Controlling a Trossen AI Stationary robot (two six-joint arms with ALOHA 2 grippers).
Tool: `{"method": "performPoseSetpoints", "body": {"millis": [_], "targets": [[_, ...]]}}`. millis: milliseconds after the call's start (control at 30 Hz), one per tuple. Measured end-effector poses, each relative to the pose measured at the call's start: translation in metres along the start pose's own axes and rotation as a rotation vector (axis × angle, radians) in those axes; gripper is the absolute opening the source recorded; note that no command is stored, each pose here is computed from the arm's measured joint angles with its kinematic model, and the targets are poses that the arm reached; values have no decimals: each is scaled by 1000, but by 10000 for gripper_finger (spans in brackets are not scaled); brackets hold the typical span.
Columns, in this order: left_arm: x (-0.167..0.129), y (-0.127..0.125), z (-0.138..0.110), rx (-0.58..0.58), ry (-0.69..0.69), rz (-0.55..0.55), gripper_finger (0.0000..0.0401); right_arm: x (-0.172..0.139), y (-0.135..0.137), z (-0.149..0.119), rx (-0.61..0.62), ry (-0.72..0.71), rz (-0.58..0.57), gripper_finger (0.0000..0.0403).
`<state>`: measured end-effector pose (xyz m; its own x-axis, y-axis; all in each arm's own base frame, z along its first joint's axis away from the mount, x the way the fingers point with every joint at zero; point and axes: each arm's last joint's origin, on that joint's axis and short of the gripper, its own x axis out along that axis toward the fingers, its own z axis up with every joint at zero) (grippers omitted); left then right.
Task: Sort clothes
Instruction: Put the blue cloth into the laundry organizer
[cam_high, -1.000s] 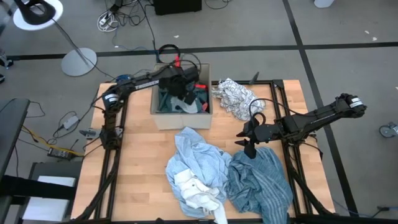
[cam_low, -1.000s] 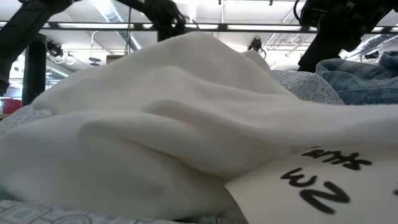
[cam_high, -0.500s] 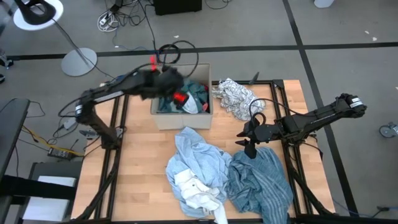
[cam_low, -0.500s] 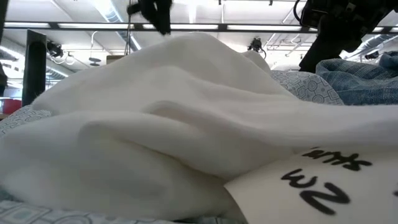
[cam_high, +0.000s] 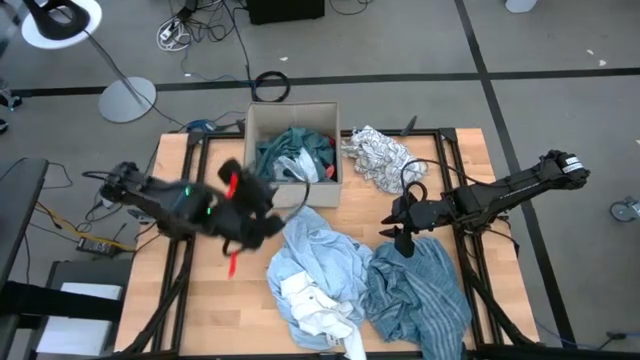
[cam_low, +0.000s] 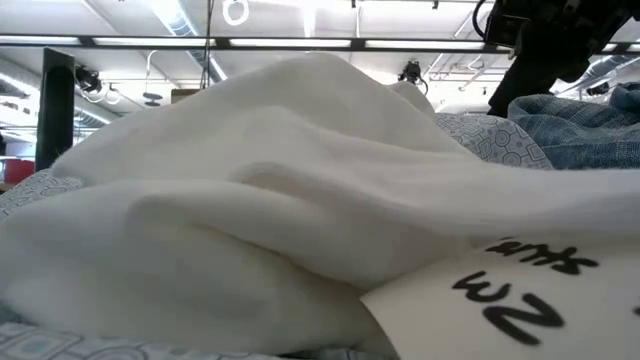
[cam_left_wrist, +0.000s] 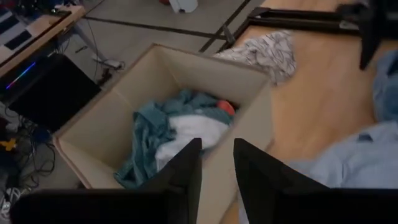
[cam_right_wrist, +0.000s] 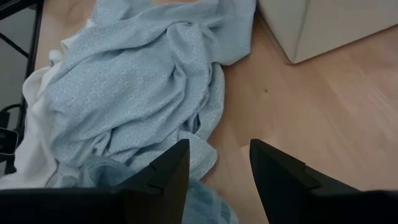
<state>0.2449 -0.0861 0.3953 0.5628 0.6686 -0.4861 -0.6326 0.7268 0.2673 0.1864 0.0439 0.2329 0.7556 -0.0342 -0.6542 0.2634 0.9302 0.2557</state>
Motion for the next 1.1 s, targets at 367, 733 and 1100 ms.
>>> {"method": "performPoseSetpoints", "body": {"millis": [367, 733, 1100], "targets": [[10, -19, -110, -181, -92, -97, 99, 0, 2, 3, 1, -32, 20, 169], [44, -18, -183, -328, -281, -346, 99, -42, 15, 43, -64, 11, 11, 165], [63, -6, -227, -323, -477, -662, 99, -92, 21, 62, -59, 15, -166, 153]]}}
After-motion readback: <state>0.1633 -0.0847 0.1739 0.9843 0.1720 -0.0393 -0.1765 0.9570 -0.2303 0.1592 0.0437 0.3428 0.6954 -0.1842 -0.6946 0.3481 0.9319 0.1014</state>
